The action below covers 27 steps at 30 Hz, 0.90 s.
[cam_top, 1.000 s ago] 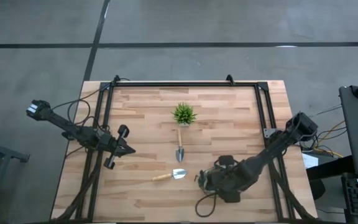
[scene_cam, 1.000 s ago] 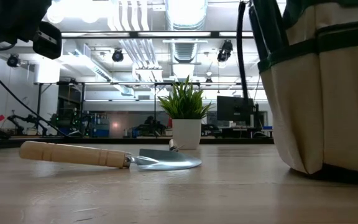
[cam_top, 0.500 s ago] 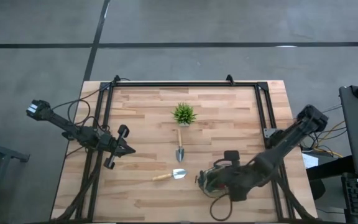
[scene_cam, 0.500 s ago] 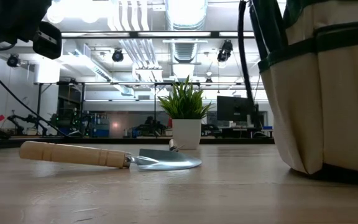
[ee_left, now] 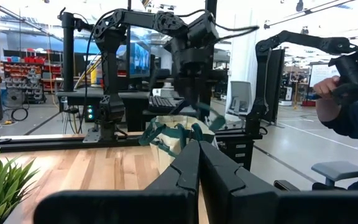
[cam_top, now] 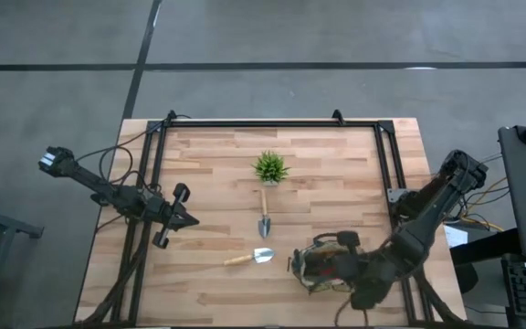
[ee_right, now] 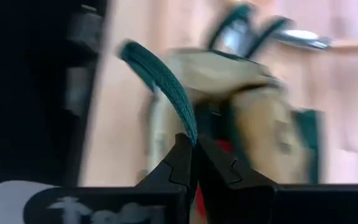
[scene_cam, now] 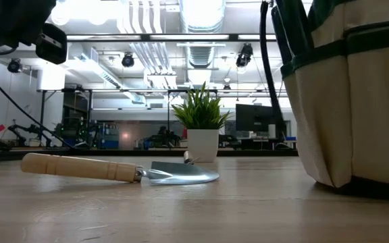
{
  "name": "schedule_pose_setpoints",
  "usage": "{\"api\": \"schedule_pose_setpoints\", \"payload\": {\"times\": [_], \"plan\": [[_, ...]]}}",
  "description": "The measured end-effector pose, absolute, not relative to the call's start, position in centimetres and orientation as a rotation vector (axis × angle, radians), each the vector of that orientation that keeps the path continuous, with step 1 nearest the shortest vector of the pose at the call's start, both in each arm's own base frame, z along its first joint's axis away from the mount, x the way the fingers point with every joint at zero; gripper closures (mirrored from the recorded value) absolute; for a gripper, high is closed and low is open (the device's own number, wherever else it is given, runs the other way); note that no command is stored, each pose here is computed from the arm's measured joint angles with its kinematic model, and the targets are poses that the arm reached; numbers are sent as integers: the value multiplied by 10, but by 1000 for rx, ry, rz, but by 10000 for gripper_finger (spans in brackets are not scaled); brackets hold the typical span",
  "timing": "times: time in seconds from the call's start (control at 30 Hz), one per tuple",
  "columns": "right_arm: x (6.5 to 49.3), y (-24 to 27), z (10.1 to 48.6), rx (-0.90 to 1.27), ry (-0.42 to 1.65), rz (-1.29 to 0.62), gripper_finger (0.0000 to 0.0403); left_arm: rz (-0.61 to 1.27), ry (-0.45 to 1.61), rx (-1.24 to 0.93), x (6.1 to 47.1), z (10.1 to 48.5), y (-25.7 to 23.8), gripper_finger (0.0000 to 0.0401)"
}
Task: Pick & Place Garden tools in Gardening bag
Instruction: Put the green shear scissors into the green gardening bag
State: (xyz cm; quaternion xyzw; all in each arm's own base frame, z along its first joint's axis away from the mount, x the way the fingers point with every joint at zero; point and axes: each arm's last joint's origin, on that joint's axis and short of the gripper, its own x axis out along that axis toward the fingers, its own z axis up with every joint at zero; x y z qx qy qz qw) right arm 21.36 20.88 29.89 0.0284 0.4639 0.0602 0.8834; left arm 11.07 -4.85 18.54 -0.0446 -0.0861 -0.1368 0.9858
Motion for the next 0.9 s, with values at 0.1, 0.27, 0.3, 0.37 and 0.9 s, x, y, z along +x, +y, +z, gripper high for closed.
{"api": "schedule_pose_setpoints", "payload": {"times": [0.1, 0.27, 0.3, 0.37, 0.9], "plan": [[213, 217, 303, 65, 912, 187, 394, -275, -173, -90, 111, 185, -49, 389], [210, 224, 304, 83, 896, 220, 394, -275, -173, -90, 111, 185, -49, 389], [210, 225, 303, 91, 900, 217, 394, -275, -173, -89, 111, 185, -49, 389], [210, 228, 300, 104, 918, 215, 394, -275, -173, -89, 111, 185, -49, 389], [221, 246, 283, 165, 955, 267, 311, -275, -173, -89, 111, 185, -49, 389]]}}
